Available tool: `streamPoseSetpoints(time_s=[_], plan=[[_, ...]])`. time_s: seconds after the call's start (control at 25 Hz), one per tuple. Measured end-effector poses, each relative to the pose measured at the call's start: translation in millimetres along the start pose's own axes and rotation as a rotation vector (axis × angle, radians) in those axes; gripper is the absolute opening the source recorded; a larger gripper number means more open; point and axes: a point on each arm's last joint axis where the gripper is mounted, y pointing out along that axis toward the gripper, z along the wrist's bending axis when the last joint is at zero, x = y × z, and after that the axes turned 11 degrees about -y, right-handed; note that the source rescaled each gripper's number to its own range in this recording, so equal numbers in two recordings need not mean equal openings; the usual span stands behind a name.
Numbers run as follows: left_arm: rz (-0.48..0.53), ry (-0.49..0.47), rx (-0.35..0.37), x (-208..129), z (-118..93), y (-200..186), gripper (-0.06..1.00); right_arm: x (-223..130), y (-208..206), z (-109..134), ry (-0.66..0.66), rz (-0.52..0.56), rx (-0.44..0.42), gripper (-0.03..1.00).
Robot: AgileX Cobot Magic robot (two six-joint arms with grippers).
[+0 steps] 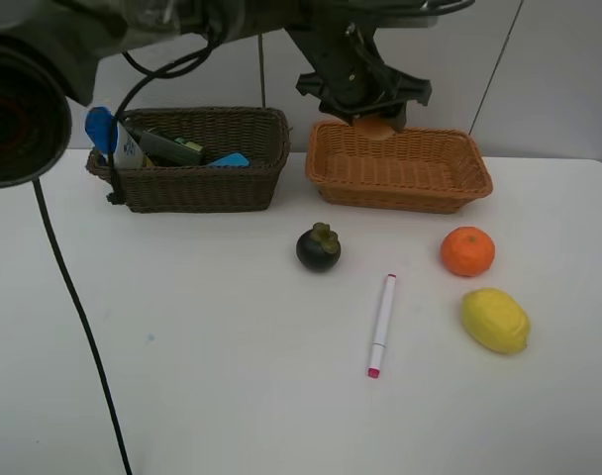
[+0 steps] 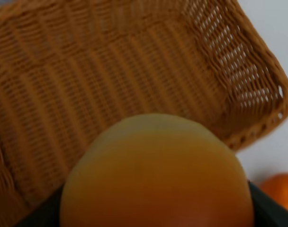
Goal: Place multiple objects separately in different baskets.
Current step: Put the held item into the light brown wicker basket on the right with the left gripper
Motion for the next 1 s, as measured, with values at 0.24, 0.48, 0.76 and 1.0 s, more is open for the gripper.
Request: streamPoseSetpoints(time_s=[0.24, 0.48, 0.76, 1.0], plan=[[-0.07, -0.014, -0.006, -12, 18, 54, 0.52, 0, 0, 0, 0.0, 0.0, 0.0, 1.0], [-0.087, -0.017, -0.004, -21, 26, 74, 0.53, 0, 0, 0, 0.0, 0.0, 0.0, 1.0], [-0.084, -0.017, -0.004, -22, 26, 75, 0.58, 0, 0, 0, 0.0, 0.0, 0.0, 1.0], [-0.099, -0.003, 0.001, -20, 26, 75, 0.72, 0, 0, 0, 0.0, 0.0, 0.0, 1.0]])
